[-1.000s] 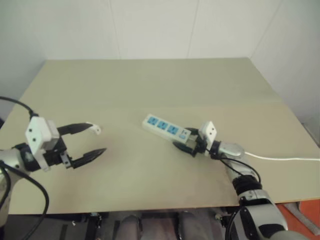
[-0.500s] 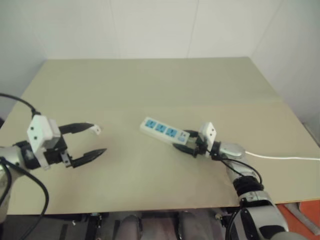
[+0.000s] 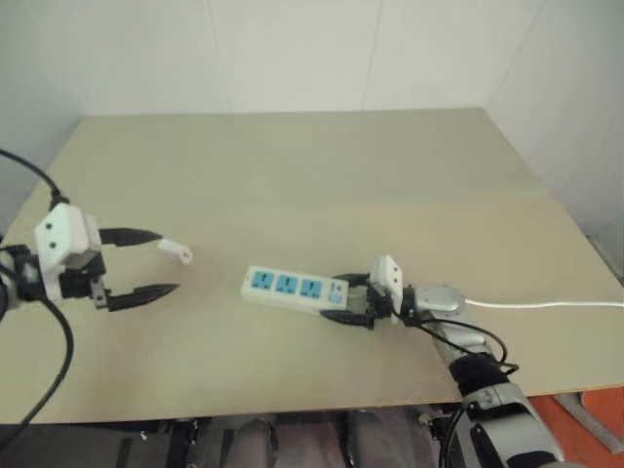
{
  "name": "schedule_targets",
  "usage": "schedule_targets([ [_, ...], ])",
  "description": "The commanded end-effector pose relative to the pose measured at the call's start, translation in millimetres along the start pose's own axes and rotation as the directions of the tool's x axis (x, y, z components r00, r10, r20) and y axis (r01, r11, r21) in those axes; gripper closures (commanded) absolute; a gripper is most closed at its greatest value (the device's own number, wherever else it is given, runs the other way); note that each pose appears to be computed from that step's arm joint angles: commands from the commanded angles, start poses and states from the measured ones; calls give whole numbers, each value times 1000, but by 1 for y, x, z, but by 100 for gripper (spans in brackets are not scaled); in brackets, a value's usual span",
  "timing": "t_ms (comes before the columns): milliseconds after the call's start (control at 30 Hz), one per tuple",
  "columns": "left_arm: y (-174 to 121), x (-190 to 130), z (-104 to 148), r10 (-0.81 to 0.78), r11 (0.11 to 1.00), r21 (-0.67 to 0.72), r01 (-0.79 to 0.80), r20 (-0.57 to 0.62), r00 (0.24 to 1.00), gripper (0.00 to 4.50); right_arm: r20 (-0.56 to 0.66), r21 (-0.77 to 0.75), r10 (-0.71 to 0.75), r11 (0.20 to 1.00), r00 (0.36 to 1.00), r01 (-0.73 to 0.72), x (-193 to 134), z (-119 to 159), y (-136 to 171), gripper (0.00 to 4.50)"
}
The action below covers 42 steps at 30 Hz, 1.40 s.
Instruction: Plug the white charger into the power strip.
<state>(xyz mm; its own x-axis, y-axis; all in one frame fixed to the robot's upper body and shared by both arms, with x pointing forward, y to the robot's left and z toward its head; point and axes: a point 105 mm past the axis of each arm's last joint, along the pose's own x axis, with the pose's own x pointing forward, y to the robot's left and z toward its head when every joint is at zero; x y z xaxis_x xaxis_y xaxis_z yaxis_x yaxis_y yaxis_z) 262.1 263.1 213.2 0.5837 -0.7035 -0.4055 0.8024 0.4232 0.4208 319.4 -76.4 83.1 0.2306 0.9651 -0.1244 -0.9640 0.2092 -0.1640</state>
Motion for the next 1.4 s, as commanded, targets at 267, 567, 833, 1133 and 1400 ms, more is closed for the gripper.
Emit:
schedule_targets([
  [267, 38, -6, -14, -39, 978, 187, 97, -292, 956, 0, 13, -20, 39, 999, 999, -38, 10, 4, 5, 109],
  [567, 84, 0, 16, -78, 866, 397, 305, -494, 866, 0, -12, 8, 63, 998, 998, -63, 11, -4, 11, 109],
  [833, 98, 31, 15, -149, 743, 409, 530, -671, 727, 0, -16, 23, 68, 997, 998, -67, 12, -3, 11, 109],
  [1133, 95, 55, 6, -195, 690, 347, 635, -756, 625, 0, -15, 29, 50, 998, 999, -50, 10, -3, 13, 109],
  [1400, 93, 71, -9, -178, 665, 317, 677, -813, 555, 0, -9, 31, 22, 999, 1000, -22, 10, -2, 12, 109],
])
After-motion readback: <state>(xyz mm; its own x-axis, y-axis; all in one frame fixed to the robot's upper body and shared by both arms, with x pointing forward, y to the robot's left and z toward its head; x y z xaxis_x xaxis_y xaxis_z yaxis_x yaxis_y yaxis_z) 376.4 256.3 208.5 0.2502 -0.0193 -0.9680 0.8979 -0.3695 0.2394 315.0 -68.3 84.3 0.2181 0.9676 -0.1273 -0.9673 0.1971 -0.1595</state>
